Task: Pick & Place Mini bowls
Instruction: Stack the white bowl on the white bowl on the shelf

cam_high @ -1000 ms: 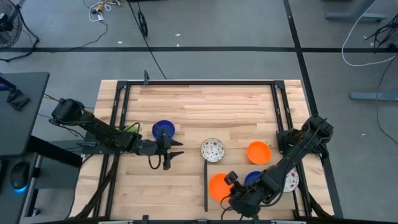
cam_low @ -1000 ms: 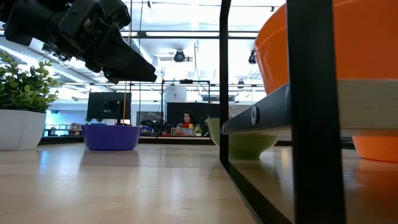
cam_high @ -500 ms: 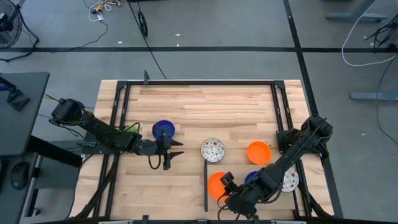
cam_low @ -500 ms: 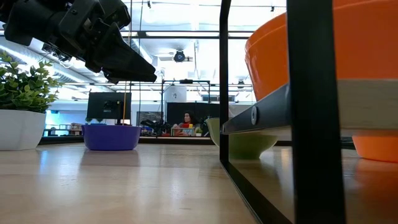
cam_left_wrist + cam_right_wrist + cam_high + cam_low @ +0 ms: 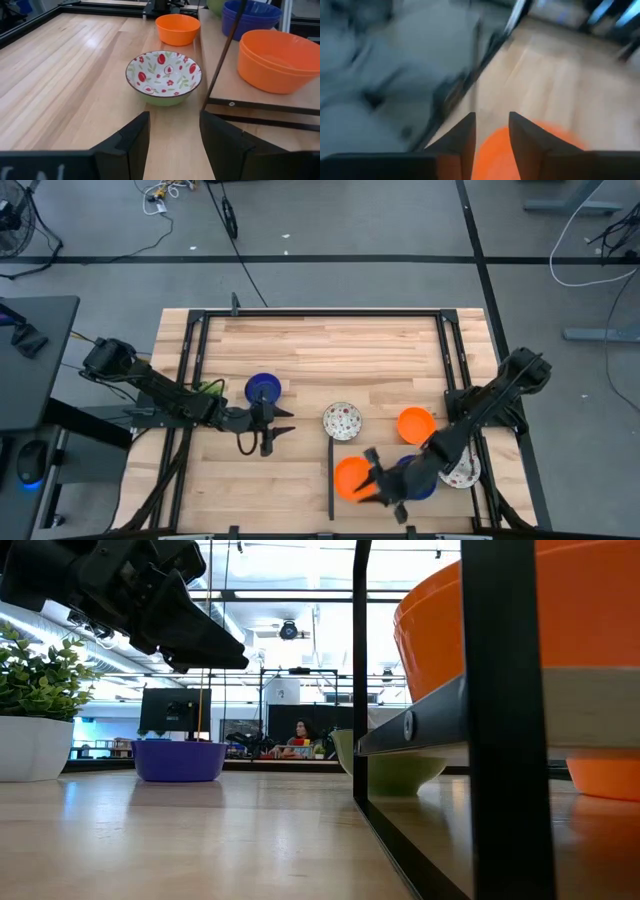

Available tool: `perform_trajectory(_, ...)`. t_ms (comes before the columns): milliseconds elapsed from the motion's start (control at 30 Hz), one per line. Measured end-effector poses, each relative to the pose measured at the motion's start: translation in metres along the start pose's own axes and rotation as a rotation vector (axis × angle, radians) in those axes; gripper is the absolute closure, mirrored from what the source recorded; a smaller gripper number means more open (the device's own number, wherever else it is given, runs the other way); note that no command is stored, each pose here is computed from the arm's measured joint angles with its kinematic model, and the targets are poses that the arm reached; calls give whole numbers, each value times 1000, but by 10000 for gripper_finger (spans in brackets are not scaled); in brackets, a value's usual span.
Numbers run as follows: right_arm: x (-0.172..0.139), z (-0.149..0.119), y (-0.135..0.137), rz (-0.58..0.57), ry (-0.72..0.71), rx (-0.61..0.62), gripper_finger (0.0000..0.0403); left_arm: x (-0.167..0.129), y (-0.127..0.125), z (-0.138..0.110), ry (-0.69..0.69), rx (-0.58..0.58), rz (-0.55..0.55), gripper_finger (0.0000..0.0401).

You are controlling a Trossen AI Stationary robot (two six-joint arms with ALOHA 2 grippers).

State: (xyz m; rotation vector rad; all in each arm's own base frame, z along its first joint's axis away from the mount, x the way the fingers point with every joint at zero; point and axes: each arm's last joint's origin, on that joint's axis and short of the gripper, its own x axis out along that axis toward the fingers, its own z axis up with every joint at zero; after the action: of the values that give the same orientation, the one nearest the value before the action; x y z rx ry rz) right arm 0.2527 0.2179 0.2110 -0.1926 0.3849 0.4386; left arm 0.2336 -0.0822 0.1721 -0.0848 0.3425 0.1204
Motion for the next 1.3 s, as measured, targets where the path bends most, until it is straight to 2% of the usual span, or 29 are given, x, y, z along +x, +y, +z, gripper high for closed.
perform_trajectory(100,-16,-4,-10,-153,-217,-43,303,0,0,0,-3,-1,5,224)
perform_trajectory(167,-25,-9,-19,-304,-332,-40,311,0,0,0,-3,-1,6,224)
perform_trajectory(233,-34,-15,-32,-487,-408,16,319,0,0,0,-5,-1,7,224)
perform_trajectory(400,-46,-35,-68,-1008,-412,342,332,0,0,1,-6,-1,9,224)
perform_trajectory(467,-47,-38,-78,-1150,-385,379,334,0,1,1,-6,-1,9,224)
perform_trajectory(533,-48,-36,-85,-1227,-347,358,335,0,0,1,-6,0,9,224)
perform_trajectory(667,-52,-17,-96,-1321,-296,315,342,0,1,1,-7,1,16,224)
perform_trajectory(800,-58,4,-100,-1402,-178,215,350,0,1,1,-7,6,18,224)
perform_trajectory(900,-56,9,-100,-1444,-77,149,354,0,1,0,-7,9,18,224)
perform_trajectory(1000,-51,7,-95,-1431,13,48,360,0,1,0,-7,9,18,224)
perform_trajectory(1133,-51,12,-89,-1411,16,29,372,0,1,1,-9,9,26,224)
perform_trajectory(1233,-50,14,-83,-1343,-52,46,389,0,1,1,-9,9,28,224)
perform_trajectory(1300,-47,14,-77,-1244,-147,88,398,0,1,1,-9,9,28,224)
